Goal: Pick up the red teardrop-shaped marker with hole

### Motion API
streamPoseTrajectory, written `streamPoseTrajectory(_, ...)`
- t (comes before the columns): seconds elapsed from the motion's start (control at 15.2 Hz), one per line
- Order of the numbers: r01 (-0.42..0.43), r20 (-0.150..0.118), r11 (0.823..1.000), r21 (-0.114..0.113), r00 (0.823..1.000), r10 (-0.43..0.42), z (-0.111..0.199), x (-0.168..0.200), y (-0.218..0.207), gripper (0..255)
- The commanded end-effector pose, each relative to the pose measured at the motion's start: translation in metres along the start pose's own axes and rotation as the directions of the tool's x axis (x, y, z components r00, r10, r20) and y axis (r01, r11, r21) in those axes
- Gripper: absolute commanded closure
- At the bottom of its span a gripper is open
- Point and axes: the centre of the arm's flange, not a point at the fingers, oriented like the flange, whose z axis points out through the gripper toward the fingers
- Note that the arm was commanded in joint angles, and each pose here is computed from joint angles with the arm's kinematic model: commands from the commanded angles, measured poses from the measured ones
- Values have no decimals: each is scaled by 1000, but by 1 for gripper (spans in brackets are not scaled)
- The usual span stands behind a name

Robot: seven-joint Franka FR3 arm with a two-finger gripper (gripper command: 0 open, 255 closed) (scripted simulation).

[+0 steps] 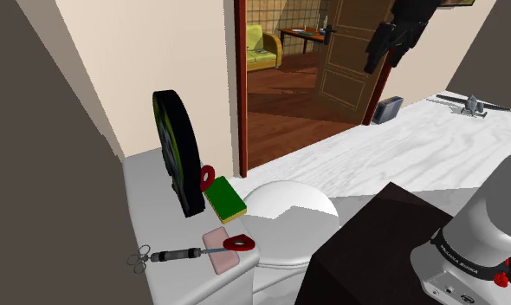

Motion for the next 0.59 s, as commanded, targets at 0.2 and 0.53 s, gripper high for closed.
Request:
streamPoseTrajectory(0.2,86,-27,996,21,996,-85,25,16,-20,0)
streamPoseTrajectory(0.53,229,-75,972,51,972,-225,64,40,-58,0)
